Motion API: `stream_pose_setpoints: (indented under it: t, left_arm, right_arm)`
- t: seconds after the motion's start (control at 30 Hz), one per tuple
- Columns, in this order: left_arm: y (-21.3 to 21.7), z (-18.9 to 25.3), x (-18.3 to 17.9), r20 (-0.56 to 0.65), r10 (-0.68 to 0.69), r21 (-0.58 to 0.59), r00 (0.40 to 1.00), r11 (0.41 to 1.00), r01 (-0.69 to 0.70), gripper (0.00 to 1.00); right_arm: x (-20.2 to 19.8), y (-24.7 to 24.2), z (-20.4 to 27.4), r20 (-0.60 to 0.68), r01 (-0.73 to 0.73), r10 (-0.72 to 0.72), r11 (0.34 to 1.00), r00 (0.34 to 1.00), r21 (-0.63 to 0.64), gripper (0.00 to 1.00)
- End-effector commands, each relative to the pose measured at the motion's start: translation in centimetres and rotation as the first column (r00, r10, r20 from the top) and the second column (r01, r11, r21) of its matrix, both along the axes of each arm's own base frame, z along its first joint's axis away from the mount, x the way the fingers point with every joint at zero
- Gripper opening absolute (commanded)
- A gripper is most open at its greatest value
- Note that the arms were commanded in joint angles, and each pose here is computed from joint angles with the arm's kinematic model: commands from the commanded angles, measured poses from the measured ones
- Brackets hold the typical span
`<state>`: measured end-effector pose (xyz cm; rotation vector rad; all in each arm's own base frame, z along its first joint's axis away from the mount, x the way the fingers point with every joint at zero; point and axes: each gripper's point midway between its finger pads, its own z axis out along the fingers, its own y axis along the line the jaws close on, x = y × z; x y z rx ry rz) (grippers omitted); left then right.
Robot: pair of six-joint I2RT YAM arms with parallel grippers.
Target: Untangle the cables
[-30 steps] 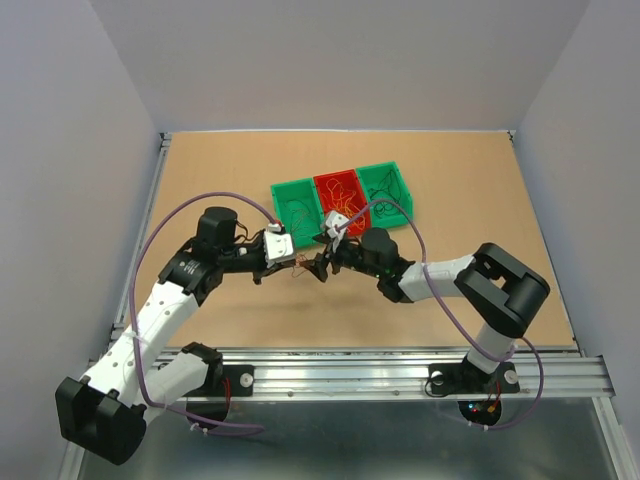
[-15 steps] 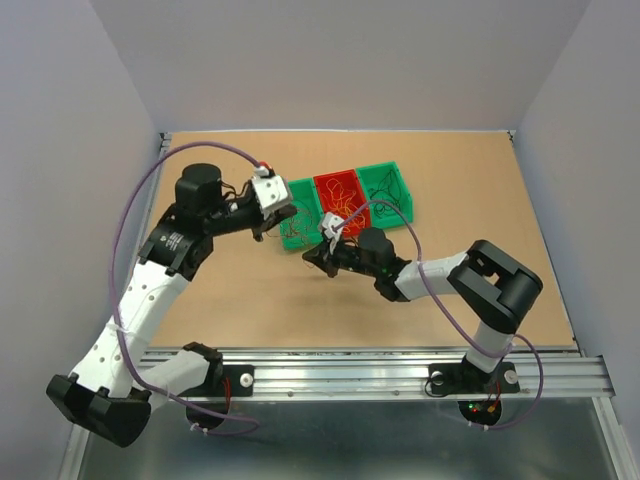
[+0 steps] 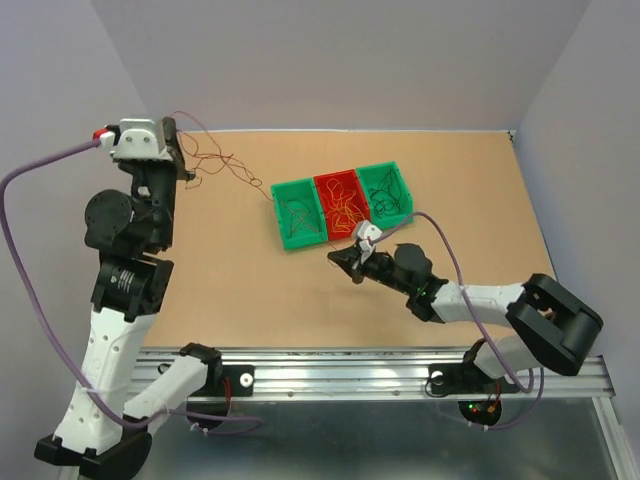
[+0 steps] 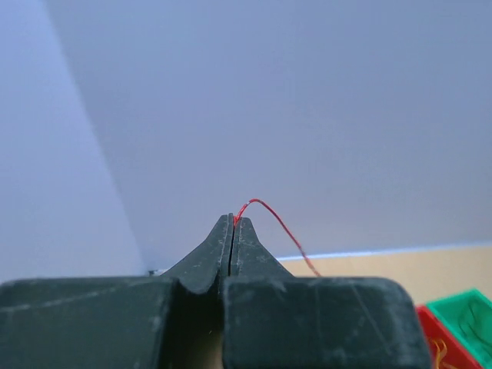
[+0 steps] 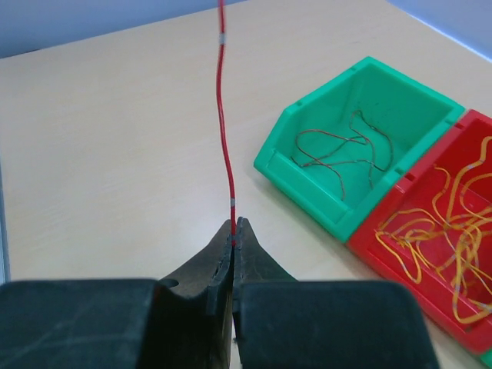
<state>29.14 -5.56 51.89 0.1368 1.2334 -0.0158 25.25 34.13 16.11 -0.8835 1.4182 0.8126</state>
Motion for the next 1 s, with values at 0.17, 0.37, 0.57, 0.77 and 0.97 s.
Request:
stream_pose_setpoints:
  t: [0.17,0.37,0.57,0.77,0.97]
  left_arm:
    - [8.4,-0.1,0.5,0.094,0.387,-0.249,0.917,0.901,-0.355,0.00]
    - [8.6,-3.1,3.5,0.040,0.363,-0.217,0.931,0.913,-0.346,0.00]
    - [10.3,-4.7,5.0,0.001,0.380,-0.221,0.925,0.902,-0.371,0.00]
    - [12.3,-5.2,5.3,-0.026,0.385,-0.264,0.922,0.887,-0.378,0.00]
    - [5.0,-6.0,5.4,0.036,-0.013,-0.114,0.999,0.993,0.017,0.00]
  right_arm:
    - [0.9,-9.4,6.3,0.044,0.392,-0.412,0.890,0.910,0.232,0.01]
    - [0.4,-23.9,10.3,-0.261,0.793,-0.798,0.385,0.544,0.473,0.00]
    - [-3.8,-34.0,9.3,-0.521,0.864,-0.808,-0.031,0.274,0.502,0.01]
    - [-3.3,-33.5,8.6,-0.515,0.890,-0.821,-0.020,0.245,0.455,0.01]
    - [-1.3,-26.4,10.0,-0.326,0.837,-0.803,0.348,0.498,0.423,0.05]
